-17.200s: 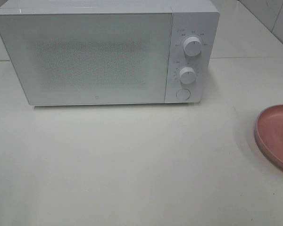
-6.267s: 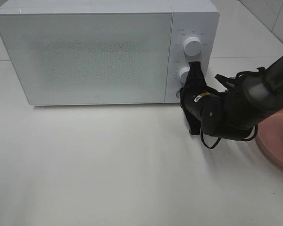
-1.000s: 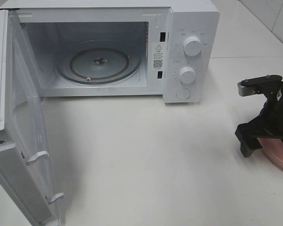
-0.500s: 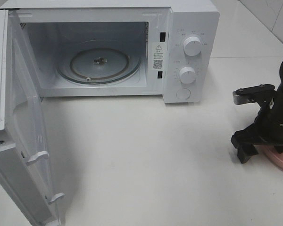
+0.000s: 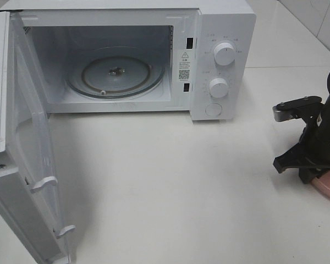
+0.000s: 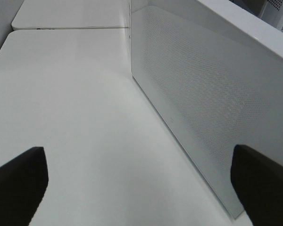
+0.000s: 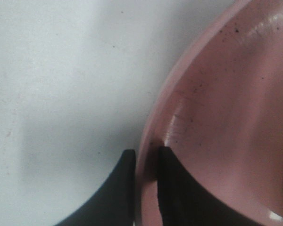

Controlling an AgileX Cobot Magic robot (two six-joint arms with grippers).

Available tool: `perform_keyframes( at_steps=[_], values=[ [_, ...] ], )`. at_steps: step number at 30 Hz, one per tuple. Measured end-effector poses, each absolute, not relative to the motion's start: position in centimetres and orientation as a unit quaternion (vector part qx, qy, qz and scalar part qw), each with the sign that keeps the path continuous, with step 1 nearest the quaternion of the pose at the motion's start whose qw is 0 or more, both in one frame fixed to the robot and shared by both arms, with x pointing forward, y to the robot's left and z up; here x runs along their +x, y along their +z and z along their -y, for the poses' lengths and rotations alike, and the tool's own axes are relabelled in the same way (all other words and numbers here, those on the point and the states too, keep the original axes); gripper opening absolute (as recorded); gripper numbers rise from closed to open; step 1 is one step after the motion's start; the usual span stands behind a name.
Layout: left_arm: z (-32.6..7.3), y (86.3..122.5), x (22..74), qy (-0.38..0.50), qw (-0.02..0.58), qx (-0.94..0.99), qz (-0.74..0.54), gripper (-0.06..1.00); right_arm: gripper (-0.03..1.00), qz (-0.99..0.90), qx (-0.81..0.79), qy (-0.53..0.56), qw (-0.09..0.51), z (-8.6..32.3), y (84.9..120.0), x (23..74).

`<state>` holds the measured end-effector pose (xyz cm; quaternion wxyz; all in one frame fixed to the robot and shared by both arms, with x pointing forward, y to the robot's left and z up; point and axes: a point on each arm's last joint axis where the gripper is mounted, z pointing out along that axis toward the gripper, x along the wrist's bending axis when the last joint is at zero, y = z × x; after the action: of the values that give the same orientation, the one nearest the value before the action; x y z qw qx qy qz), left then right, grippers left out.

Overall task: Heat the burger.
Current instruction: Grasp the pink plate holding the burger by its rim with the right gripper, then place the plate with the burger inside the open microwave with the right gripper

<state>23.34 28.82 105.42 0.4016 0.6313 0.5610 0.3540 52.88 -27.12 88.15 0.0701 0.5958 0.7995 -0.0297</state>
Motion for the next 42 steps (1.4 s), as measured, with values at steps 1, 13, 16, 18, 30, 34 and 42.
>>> perform_keyframes(
  at_steps=[1,13,16,18,30,34,42],
  values=[
    [-28.8,105.4,23.3,0.354,0.402,0.631,-0.561,0.99,0.16,-0.799,0.596,-0.030,0.070,27.1,88.1,52.9],
    [-28.8,105.4,23.3,0.354,0.402,0.631,-0.561,0.99,0.09,-0.786,0.613,-0.026,0.076,27.1,88.4,52.9],
    [-28.8,105.4,23.3,0.354,0.402,0.631,-0.561,0.99,0.08,-0.788,0.610,-0.031,0.084,26.8,88.4,52.9],
    [-28.8,105.4,23.3,0.354,0.402,0.631,-0.561,0.99,0.07,-0.789,0.607,-0.036,0.089,26.6,88.4,52.9],
    [-28.8,105.4,23.3,0.354,0.402,0.631,-0.561,0.99,0.02,-0.787,0.594,-0.096,0.136,24.8,88.4,52.2],
    [-28.8,105.4,23.3,0.354,0.402,0.631,-0.561,0.99,0.02,-0.789,0.589,-0.104,0.142,24.2,88.4,51.9],
    [-28.8,105.4,23.3,0.354,0.402,0.631,-0.561,0.99,0.02,-0.784,0.585,-0.128,0.165,23.2,88.6,51.4]
  ],
)
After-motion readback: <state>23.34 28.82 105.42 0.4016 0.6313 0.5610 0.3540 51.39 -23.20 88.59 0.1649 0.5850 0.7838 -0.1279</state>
